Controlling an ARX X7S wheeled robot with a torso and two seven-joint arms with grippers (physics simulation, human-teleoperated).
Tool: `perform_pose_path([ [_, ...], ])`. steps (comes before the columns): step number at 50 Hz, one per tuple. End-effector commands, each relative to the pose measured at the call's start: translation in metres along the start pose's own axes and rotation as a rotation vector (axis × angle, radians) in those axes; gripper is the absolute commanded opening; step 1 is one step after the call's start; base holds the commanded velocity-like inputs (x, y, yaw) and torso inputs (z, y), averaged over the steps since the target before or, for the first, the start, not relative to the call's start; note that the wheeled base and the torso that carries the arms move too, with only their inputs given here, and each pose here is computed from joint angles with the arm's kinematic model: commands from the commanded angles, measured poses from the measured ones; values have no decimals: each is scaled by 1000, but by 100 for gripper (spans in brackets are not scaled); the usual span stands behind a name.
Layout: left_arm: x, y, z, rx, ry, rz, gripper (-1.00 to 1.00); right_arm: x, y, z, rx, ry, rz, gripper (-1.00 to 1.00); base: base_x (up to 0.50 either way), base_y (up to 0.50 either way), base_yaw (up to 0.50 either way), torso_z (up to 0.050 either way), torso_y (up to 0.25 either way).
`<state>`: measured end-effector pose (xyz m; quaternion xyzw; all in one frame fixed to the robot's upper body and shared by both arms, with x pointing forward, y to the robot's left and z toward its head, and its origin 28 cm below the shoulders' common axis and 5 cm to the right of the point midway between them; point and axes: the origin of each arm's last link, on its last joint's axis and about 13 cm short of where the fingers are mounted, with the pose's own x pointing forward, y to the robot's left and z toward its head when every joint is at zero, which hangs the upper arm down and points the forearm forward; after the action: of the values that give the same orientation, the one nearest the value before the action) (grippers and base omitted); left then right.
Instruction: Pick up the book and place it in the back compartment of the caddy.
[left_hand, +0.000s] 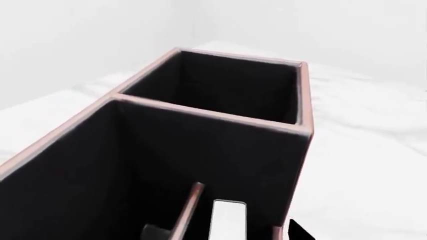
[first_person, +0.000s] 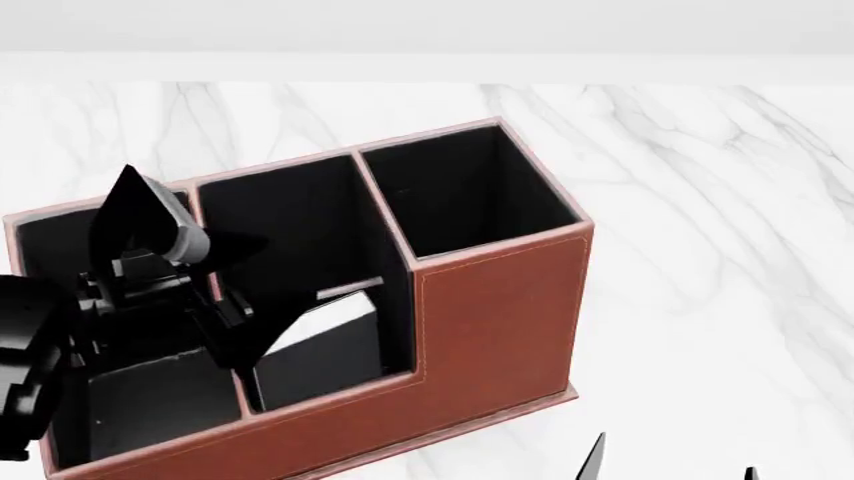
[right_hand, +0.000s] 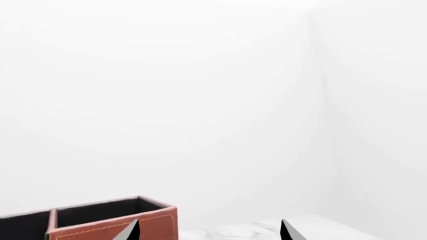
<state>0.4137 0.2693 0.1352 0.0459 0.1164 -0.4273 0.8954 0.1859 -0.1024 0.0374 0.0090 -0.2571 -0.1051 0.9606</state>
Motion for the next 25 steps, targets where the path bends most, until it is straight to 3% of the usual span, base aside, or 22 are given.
perform_pose_path([
  [1, 2, -2, -2, -18, -30, -5, 100, 0, 0, 1, 3, 0, 1, 100, 0, 0, 0, 0, 0],
  [7, 2, -2, -4, 0, -31, -6, 100, 0, 0, 0, -1, 2, -3, 100, 0, 0, 0, 0, 0],
  [16, -7, -1, -9, -8, -113, -95, 100, 3, 3, -5, -19, 13, -4, 100, 0, 0, 0, 0, 0],
  [18, -20, -13, -24, -78, -99, -104, 100, 6, 4, -6, -20, 18, -7, 100, 0, 0, 0, 0, 0],
  [20, -31, -23, -4, -5, -169, -112, 100, 11, 5, -6, -29, 20, -11, 100, 0, 0, 0, 0, 0],
  [25, -63, -55, 5, 13, -223, -117, 100, 28, 11, 9, -77, -34, -11, 100, 0, 0, 0, 0, 0],
])
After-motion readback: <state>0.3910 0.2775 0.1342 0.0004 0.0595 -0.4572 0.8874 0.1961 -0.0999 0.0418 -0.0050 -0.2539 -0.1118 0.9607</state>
